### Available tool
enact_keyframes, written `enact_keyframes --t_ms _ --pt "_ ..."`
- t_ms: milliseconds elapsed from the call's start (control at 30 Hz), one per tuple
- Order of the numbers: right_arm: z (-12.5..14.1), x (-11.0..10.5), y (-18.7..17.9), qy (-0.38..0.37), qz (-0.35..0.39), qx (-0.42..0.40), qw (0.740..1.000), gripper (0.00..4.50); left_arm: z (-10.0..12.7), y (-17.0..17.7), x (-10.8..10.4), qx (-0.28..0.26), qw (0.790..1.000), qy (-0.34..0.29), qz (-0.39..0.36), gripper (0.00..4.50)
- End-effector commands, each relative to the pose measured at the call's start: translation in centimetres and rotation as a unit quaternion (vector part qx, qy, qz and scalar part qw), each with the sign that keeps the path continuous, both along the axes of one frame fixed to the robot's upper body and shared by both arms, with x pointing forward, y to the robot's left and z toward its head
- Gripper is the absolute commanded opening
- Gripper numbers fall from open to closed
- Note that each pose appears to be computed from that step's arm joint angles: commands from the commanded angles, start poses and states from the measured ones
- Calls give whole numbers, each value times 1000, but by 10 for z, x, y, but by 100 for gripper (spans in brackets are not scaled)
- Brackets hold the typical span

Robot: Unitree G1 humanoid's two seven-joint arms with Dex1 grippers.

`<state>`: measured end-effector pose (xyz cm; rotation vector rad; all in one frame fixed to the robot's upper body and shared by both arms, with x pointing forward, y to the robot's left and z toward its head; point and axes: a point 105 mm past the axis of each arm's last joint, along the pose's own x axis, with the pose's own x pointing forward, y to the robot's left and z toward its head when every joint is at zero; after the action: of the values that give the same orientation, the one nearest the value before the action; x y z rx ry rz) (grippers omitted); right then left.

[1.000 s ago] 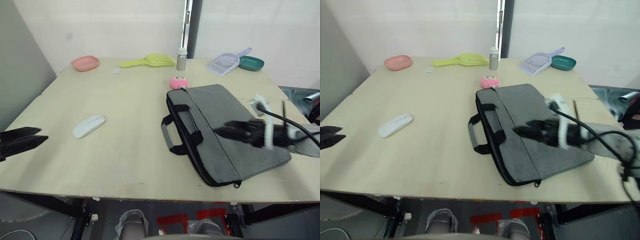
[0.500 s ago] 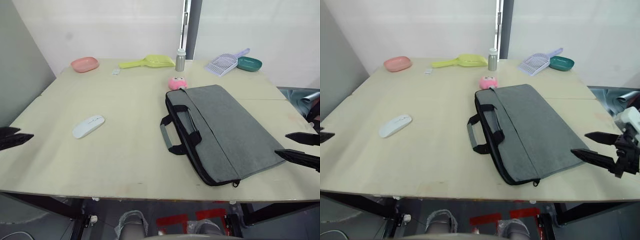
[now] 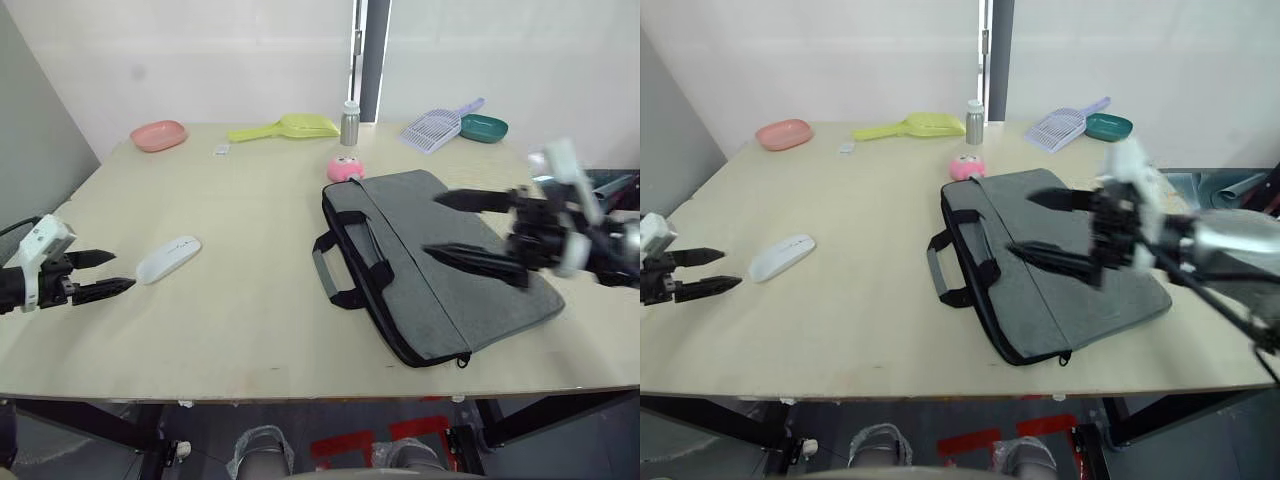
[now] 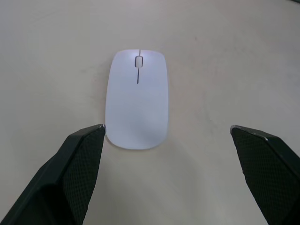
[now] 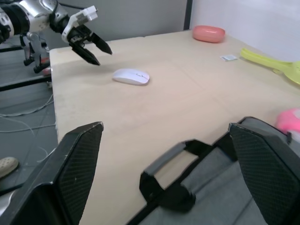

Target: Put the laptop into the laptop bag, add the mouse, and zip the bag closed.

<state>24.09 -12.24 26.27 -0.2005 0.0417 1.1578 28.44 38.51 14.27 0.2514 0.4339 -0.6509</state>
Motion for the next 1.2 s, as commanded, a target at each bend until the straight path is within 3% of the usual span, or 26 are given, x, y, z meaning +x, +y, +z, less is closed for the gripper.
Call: enact_keyframes --t_ms 33,200,500,733,967,1200 --pt "-1 7 34 4 16 7 1000 448 1 -2 7 11 1000 -11 -6 450" --pt "-5 8 72 12 46 3 999 448 -5 -8 21 14 1000 -16 -1 450" --pt "-5 12 77 22 31 12 999 448 -4 -20 49 11 999 -27 29 450" --pt "-2 3 67 23 15 16 1000 448 -15 -27 62 11 998 -14 53 450" --pt "-8 -25 37 51 8 -9 999 448 -21 -27 68 16 996 -3 83 450" --pt "-6 -25 19 64 -35 -4 997 448 -33 -35 71 25 997 16 75 450"
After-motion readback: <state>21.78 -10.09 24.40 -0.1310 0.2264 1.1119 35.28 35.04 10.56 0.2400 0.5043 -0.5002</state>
